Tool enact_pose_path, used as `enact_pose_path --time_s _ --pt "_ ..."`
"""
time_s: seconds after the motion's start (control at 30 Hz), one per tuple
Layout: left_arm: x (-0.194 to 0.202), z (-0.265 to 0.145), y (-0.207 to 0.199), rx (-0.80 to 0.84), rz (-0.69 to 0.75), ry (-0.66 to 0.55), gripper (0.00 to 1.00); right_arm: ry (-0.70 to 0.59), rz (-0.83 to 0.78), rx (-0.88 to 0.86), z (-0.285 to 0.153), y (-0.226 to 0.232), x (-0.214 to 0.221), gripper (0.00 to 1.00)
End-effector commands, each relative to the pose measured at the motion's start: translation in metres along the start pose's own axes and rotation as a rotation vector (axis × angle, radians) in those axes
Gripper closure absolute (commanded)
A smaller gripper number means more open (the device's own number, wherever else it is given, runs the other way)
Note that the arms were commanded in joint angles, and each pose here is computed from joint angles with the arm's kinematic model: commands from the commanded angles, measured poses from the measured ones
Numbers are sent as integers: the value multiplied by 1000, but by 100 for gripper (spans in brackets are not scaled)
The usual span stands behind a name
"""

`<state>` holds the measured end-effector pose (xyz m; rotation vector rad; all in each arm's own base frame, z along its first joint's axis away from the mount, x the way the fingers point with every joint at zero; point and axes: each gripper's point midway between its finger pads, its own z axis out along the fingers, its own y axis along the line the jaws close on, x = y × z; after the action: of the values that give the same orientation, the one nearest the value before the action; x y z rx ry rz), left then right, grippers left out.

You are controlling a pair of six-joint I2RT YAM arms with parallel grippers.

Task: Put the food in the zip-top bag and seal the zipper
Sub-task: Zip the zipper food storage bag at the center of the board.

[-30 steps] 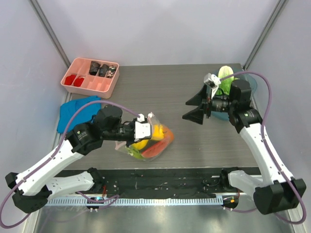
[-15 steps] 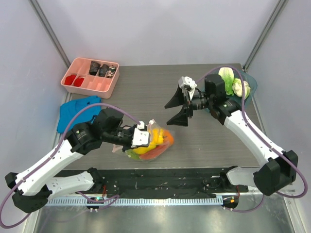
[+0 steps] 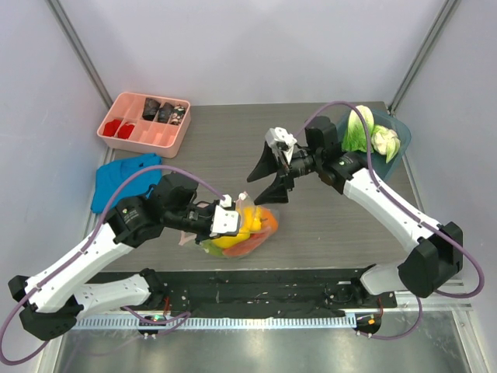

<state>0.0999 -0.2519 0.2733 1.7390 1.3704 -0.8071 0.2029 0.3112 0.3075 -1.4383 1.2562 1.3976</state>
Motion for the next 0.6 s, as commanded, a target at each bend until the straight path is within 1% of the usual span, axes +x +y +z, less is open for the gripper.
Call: enact_pose_path --time_s 0.0,0.03,0.17,0.27,0.37,0.43,0.47,0.5,0.57 --pt "-20 -8 5 -24 47 -53 100 -7 -68 -58 12 9 -8 25" --pt "-20 -8 5 -28 47 -52 100 -4 -64 -63 15 9 -6 28" --pt "-20 -8 5 -27 38 -54 100 13 -37 -88 25 12 5 31" --pt "-19 -9 5 -33 38 -50 100 20 -38 -75 27 7 7 34" --pt "-20 -9 7 -42 36 -49 100 19 -20 -90 29 7 4 43" --pt "-18 -10 8 -49 33 -43 100 19 -19 -102 31 11 4 51" --pt "-18 -11 8 -53 36 -41 100 20 -18 -104 31 12 5 57" --pt "-15 -10 8 -54 36 -32 100 21 -15 -104 31 12 4 74" --pt "-11 -11 9 -69 43 -18 100 22 -17 -100 30 14 3 95"
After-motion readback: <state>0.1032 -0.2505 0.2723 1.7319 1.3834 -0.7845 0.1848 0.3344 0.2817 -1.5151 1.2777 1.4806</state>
